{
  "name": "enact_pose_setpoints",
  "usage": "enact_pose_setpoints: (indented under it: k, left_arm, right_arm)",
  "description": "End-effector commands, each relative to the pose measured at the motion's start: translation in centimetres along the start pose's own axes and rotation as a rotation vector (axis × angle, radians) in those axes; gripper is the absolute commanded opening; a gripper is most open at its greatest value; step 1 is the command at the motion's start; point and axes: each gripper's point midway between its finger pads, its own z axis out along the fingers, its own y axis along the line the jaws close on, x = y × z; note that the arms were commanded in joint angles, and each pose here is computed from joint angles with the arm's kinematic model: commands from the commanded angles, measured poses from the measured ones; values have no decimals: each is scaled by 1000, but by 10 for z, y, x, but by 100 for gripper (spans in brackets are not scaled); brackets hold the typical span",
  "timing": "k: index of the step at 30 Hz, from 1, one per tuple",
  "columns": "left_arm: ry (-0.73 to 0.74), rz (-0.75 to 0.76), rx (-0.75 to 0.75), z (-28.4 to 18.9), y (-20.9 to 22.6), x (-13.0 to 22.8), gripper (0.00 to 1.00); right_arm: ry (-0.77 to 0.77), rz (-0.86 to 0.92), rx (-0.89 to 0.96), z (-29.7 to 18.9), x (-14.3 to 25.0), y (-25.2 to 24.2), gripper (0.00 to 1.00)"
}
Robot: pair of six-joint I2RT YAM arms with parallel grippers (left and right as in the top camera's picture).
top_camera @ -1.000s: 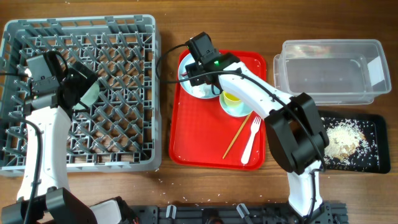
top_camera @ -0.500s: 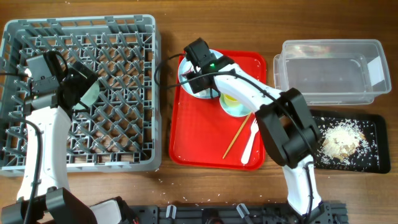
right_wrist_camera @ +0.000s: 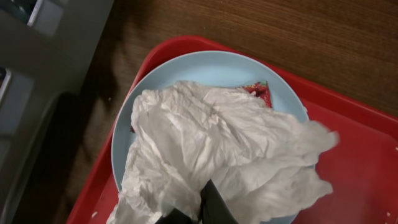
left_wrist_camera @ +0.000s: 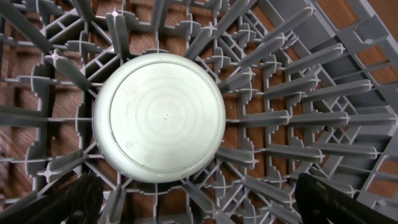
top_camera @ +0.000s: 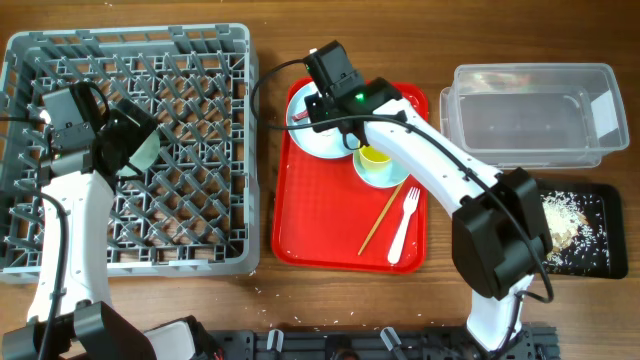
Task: Sort waste into correct bins and load items into the dishwasher rack
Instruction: 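Grasp the white tissue on the plate with the right gripper, drop in bin, then grasp the red wrapper with the right gripper and drop it in the bin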
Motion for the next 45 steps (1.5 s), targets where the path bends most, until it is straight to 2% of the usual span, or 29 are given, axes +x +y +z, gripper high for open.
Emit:
enact_pose_setpoints:
  k: [1,3,6,8,11,12,13,15,16,18,20,22,25,26,28,29,31,32,37,41,44,45]
  left_arm:
    - [-18,-10,14,-7,-1,-4,100]
    - [-18,-10,14,-7,-1,-4,100]
    - [-18,-10,14,-7,-1,-4,100]
    - [-18,-10,14,-7,-1,-4,100]
    - [-18,-10,14,-7,-1,-4,100]
    - [-18,-10,14,-7,-1,-4,100]
    - [-18,-10,14,-7,-1,-4,100]
    - [-18,-10,14,-7,-1,-4,100]
    - [-18,-10,14,-7,-1,-4,100]
    - [-18,-10,14,-7,-1,-4,100]
    - [-18,-10,14,-7,-1,-4,100]
    - [-18,-10,14,-7,-1,-4,100]
    - [-18,-10,14,-7,-1,-4,100]
    - [-18,-10,14,-7,-1,-4,100]
    - [-18,-10,14,-7,-1,-4,100]
    - [-18,-10,14,-7,-1,-4,100]
    - [-18,-10,14,-7,-1,-4,100]
    - [-18,-10,14,-7,-1,-4,100]
    - [-18,-10,14,-7,-1,-4,100]
    - [-18,-10,14,-7,-1,-4,100]
    - [-18,-10,14,-7,-1,-4,100]
    - [-18,-10,14,-7,-1,-4,100]
  right_arm:
    - [-98,132,28,-37,-32,-27,4]
    - [-139,251,93,-56,-41,-65,4]
    - [-167,486,196,-90,-40,-148,4]
    - [-127,721,293,-109,-12,-215,4]
    - [-19,1006,408,-120,42,-279,4]
    - [-7,1033,423,-123,50,-290,4]
    - [-4,1056,435,-125,56,-301,9]
    - [-3,1040,422,-126,57,-308,66]
    - [-2,1001,414,-125,55,-308,81]
    - [-11,860,309,-119,39,-297,96]
    - [-27,742,130,-113,21,-273,98]
    - [-36,721,-63,-112,7,-244,97]
    - [-65,629,-317,-116,-21,-185,95]
    - [-69,587,-346,-113,-30,-159,90]
    - [-92,558,-336,-104,-46,-120,77]
    - [-114,534,-319,-95,-56,-93,76]
    - [-143,502,-311,-80,-66,-49,77]
    - [-152,525,-280,-57,-66,-10,81]
    - [-92,652,-198,13,-33,54,85]
    - [-16,875,-129,51,-6,54,86]
    - [-10,987,-90,61,1,48,85]
    - [15,1054,-54,62,11,44,78]
